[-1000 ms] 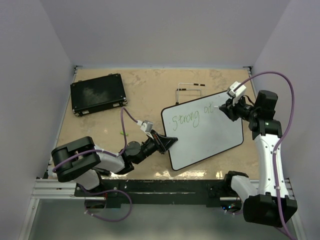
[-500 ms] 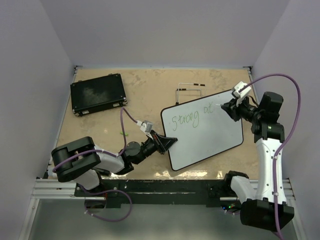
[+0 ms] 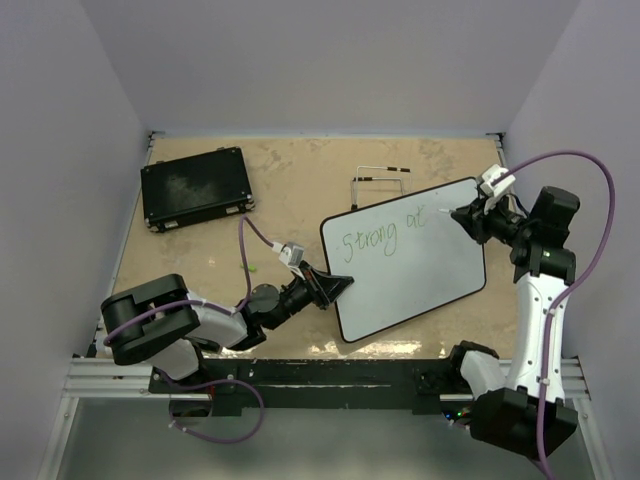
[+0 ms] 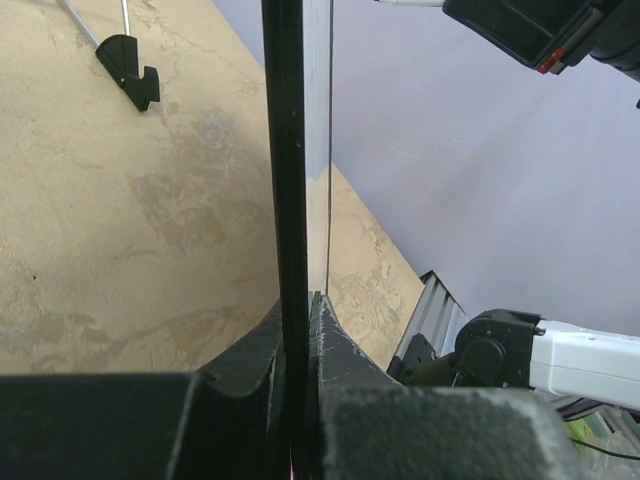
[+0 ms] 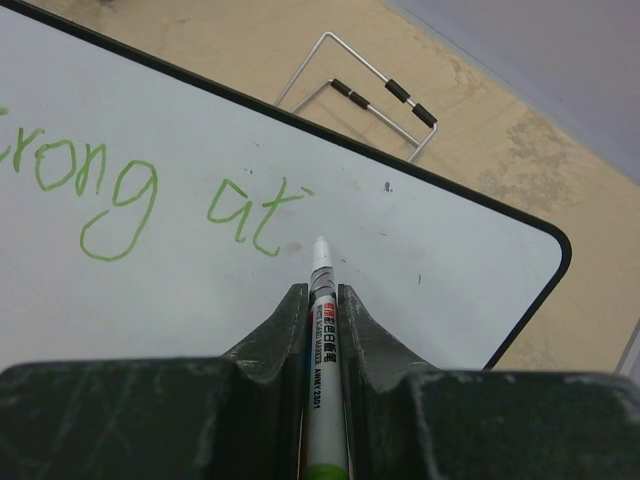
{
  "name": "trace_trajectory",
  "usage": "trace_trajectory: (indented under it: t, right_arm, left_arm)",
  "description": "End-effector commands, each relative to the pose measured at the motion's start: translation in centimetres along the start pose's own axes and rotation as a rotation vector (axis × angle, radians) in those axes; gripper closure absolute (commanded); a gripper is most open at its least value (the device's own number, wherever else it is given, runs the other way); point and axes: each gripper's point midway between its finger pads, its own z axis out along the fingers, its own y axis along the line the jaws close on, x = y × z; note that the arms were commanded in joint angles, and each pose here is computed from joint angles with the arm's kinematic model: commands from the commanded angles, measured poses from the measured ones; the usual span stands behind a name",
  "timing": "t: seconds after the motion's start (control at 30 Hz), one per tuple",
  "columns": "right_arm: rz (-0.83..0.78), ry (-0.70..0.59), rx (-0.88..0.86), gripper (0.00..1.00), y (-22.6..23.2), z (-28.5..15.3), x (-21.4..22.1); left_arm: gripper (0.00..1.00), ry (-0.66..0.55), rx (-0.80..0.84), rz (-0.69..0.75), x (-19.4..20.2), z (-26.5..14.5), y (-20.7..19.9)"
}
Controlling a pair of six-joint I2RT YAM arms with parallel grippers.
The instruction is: Write a sentence on the whiteboard
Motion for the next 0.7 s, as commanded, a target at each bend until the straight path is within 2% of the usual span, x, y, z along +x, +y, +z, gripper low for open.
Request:
trace_trajectory:
  t: [0.0, 0.67]
  right_arm:
    - [-0.008, -0.025, -0.033, 1.00, 0.06, -0.29, -0.28]
    - [-0.008, -0.025, -0.046, 1.00, 0.38, -0.67, -0.04]
  left_arm:
    - [1.00, 0.018, 0.020, 0.102, 0.26, -0.62, 0.23]
    - [1.00, 0.015, 0.016, 0.099, 0.25, -0.71, 0.34]
